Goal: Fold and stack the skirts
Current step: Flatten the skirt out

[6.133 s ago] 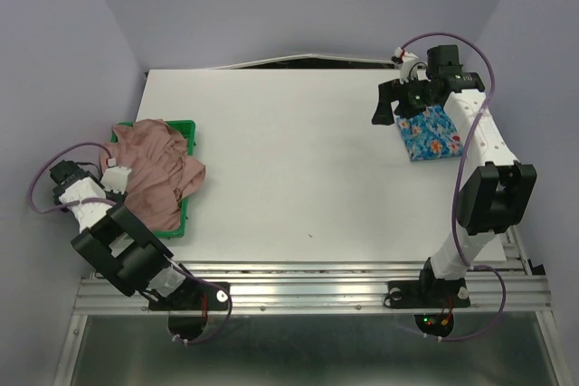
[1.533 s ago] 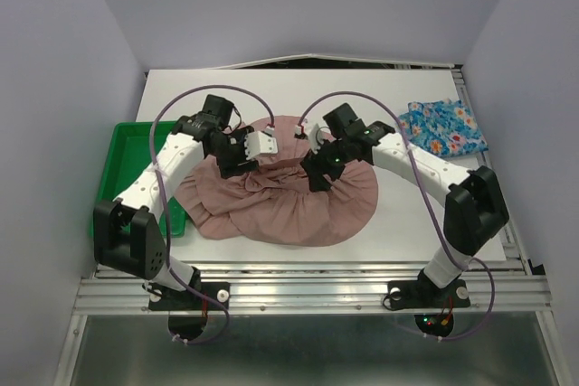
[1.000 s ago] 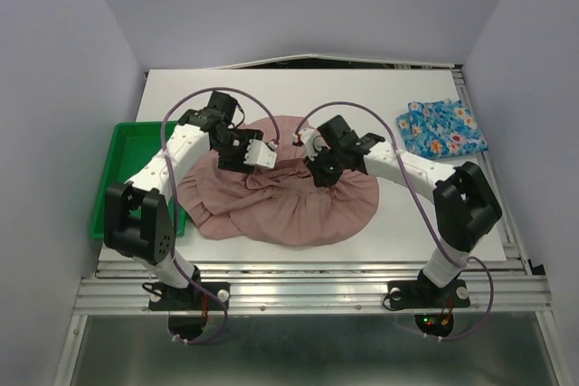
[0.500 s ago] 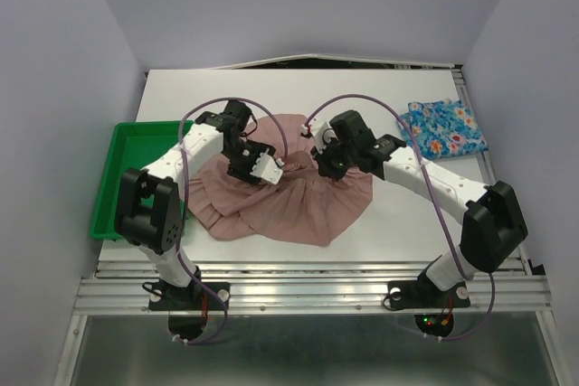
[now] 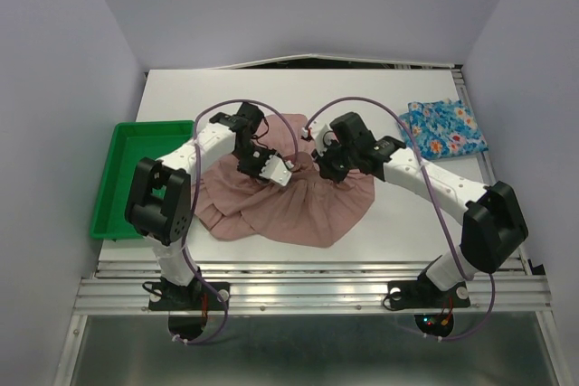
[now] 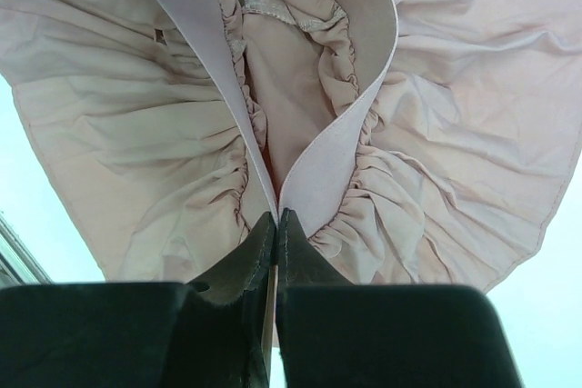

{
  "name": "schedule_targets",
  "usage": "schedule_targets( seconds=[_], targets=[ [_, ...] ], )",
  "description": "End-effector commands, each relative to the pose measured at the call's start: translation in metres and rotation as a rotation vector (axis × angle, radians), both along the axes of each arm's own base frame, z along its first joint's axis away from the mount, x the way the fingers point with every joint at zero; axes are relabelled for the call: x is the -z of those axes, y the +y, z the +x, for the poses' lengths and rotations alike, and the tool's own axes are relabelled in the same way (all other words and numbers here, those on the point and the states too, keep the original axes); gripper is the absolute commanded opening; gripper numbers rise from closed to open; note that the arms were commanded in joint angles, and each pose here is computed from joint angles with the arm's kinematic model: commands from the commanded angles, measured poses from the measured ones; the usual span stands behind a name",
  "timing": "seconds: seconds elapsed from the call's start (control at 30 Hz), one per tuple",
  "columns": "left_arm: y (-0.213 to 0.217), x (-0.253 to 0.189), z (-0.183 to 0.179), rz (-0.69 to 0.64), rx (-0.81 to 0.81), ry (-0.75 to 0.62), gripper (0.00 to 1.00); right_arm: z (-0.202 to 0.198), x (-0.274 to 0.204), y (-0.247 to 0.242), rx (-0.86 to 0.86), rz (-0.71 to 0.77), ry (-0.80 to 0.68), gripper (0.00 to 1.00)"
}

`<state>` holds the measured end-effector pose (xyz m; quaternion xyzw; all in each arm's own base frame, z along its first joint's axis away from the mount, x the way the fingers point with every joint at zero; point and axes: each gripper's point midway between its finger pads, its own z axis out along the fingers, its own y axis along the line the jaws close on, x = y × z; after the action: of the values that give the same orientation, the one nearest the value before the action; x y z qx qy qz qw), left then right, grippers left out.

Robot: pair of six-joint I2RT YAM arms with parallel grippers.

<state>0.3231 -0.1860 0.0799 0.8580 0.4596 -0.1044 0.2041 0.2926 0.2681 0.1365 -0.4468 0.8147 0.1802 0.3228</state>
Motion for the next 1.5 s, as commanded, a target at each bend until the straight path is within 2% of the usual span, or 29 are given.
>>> schedule_targets(
  seconds=[0.0, 0.2, 0.23, 0.3, 0.4, 0.5, 0.6, 0.73, 0.77, 0.87, 1.03, 1.2, 1.3, 1.47],
  targets=[
    [0.002, -0.014, 0.019, -0.016, -0.047, -0.037, 0.39, -0.002, -0.015, 0.001, -0.022, 0.022, -0.060, 0.01],
    [0.030, -0.013, 0.017, 0.062, -0.057, -0.043, 0.17, -0.002, -0.013, -0.005, -0.014, -0.001, -0.076, 0.01],
    [0.035, -0.014, 0.020, 0.078, -0.071, -0.049, 0.08, -0.002, -0.013, -0.006, -0.012, -0.004, -0.080, 0.01],
    [0.036, -0.028, 0.027, 0.059, -0.117, -0.076, 0.00, 0.004, -0.018, -0.011, 0.006, -0.008, -0.098, 0.01],
    [0.035, -0.063, 0.047, -0.005, -0.211, -0.165, 0.00, 0.022, -0.031, -0.024, 0.038, -0.023, -0.146, 0.01],
    [0.033, -0.132, 0.082, -0.121, -0.375, -0.294, 0.00, 0.052, -0.057, -0.048, 0.096, -0.023, -0.213, 0.01],
    [0.035, -0.192, 0.101, -0.258, -0.523, -0.365, 0.00, 0.082, -0.097, -0.074, 0.142, -0.016, -0.312, 0.01],
    [0.033, -0.248, 0.109, -0.437, -0.655, -0.437, 0.00, 0.098, -0.148, -0.082, 0.146, -0.030, -0.459, 0.01],
    [0.032, -0.276, 0.111, -0.518, -0.674, -0.505, 0.00, 0.100, -0.158, -0.083, 0.151, -0.027, -0.483, 0.01],
    [0.035, -0.309, 0.106, -0.653, -0.758, -0.553, 0.00, 0.116, -0.193, -0.089, 0.189, -0.030, -0.569, 0.01],
    [0.038, -0.323, 0.074, -0.700, -0.757, -0.543, 0.00, 0.121, -0.233, -0.094, 0.205, -0.027, -0.669, 0.01],
    [0.035, -0.315, 0.049, -0.703, -0.761, -0.512, 0.00, 0.122, -0.245, -0.099, 0.198, -0.056, -0.717, 0.01],
    [0.032, -0.315, 0.048, -0.718, -0.798, -0.480, 0.00, 0.133, -0.248, -0.102, 0.217, -0.068, -0.732, 0.01],
    [0.029, -0.310, 0.082, -0.751, -0.892, -0.477, 0.00, 0.167, -0.252, -0.104, 0.284, -0.083, -0.774, 0.01]
  ],
)
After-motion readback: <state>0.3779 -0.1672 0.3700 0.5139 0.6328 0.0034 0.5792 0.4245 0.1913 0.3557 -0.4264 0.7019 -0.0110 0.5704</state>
